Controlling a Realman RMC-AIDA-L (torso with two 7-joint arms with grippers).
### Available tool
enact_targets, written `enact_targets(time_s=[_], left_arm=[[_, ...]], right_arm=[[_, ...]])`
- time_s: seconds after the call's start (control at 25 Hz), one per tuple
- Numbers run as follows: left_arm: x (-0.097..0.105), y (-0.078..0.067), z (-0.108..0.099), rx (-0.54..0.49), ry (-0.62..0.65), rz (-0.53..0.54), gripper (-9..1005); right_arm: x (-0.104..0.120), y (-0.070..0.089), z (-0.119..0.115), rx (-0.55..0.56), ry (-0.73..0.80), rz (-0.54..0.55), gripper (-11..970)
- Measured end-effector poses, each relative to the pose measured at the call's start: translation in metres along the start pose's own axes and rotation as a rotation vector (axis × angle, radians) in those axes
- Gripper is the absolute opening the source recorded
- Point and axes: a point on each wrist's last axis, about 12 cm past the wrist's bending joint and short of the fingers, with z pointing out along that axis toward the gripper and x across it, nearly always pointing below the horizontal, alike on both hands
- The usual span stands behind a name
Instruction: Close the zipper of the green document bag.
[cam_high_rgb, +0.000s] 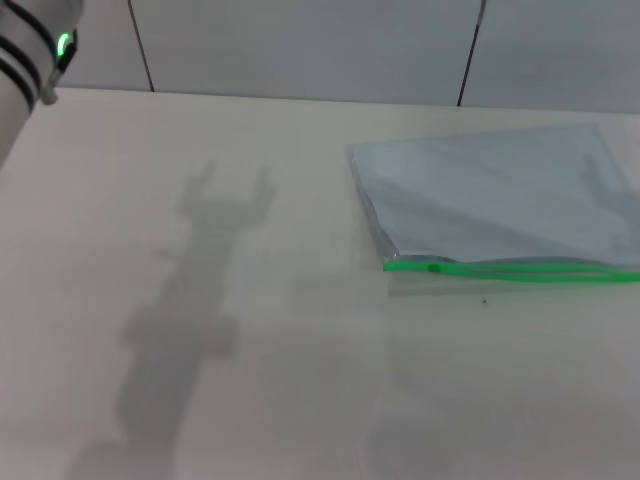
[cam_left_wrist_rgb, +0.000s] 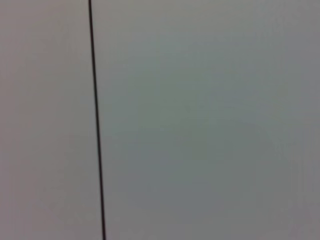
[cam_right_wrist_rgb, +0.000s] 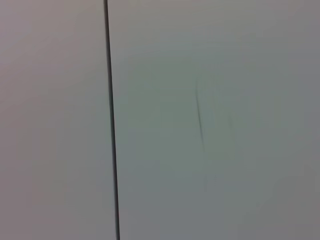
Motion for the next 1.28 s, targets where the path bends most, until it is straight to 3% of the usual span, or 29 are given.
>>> enact_targets(time_s=[0.32,0.52,0.92,1.28], left_arm=[[-0.004,0.009,-0.016,-0.030,0.010,0.014,721],[-0.004,0.011,-0.012,-0.039,0.025,0.024,721],[0.011,0.002,-0.004,-0.021,0.077,0.010,721],[0.013,-0.001,-0.007,-0.014,0.085,0.007,721]], right_arm=[[0.006,0.003,0.001,-0.024,0.026,-0.003,894],[0.009,0.002,0.002,-0.022,0.035,0.001,894],[0.010,0.001,-0.001,-0.022,0.038,0.004,894],[0.008,-0.008,-0.019,-0.034,0.036,0.032,894]])
